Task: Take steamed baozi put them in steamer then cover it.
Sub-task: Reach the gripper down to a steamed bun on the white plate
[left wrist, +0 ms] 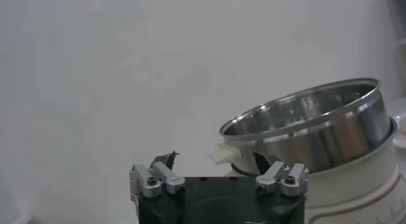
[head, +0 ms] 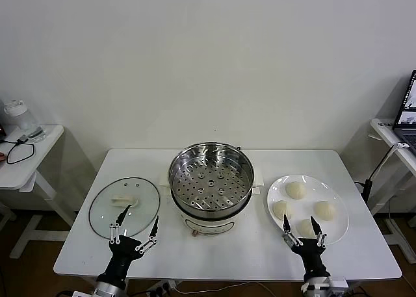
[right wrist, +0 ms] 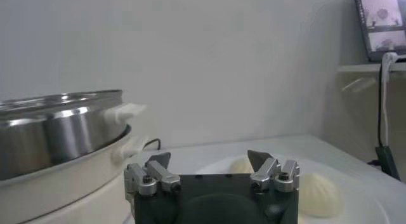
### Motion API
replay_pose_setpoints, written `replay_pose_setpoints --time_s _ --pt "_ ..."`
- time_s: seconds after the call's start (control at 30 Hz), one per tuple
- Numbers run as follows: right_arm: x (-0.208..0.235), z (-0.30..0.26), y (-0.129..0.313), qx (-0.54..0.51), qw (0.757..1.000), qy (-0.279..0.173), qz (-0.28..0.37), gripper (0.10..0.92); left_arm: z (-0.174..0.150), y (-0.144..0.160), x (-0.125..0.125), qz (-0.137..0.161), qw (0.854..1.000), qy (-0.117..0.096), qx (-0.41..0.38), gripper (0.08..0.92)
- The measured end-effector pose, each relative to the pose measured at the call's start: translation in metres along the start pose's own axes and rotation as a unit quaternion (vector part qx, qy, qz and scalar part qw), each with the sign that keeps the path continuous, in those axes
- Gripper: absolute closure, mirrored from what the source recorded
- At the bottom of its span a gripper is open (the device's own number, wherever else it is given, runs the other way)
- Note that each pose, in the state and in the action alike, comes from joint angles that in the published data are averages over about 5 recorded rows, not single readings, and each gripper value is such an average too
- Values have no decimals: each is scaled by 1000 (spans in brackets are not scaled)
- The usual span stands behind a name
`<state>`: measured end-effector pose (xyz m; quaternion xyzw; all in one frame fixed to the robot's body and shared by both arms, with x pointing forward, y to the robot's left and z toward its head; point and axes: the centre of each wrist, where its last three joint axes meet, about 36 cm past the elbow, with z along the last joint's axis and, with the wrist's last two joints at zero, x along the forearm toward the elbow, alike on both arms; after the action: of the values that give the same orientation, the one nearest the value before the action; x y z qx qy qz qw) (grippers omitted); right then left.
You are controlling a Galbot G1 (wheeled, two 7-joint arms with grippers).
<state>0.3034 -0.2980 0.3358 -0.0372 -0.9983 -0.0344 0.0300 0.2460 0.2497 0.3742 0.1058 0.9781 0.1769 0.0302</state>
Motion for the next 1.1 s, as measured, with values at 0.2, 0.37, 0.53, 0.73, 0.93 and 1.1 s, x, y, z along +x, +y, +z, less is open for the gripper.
replay_pose_setpoints --time_s 0.2,0.37,0.53,0.73,0.93,1.1 --pt "-47 -17 -10 4 1000 -9 2 200 -4 0 1 1 1000 -6 -1 177" --pt "-103 -35 -22 13 1000 -9 -7 200 -8 1 2 0 1000 -12 -2 177" --pt "-162 -53 -41 43 998 7 -39 200 -12 3 2 0 1000 -19 -4 177" --pt "-219 -77 -72 107 987 41 -116 200 -14 3 1 -1 1000 -25 -4 177" --pt "-262 -101 -104 190 954 81 -216 200 -17 3 0 -3 1000 -29 -4 177" --pt "-292 -121 -123 262 905 123 -311 200 -19 4 1 -6 1000 -29 -4 177"
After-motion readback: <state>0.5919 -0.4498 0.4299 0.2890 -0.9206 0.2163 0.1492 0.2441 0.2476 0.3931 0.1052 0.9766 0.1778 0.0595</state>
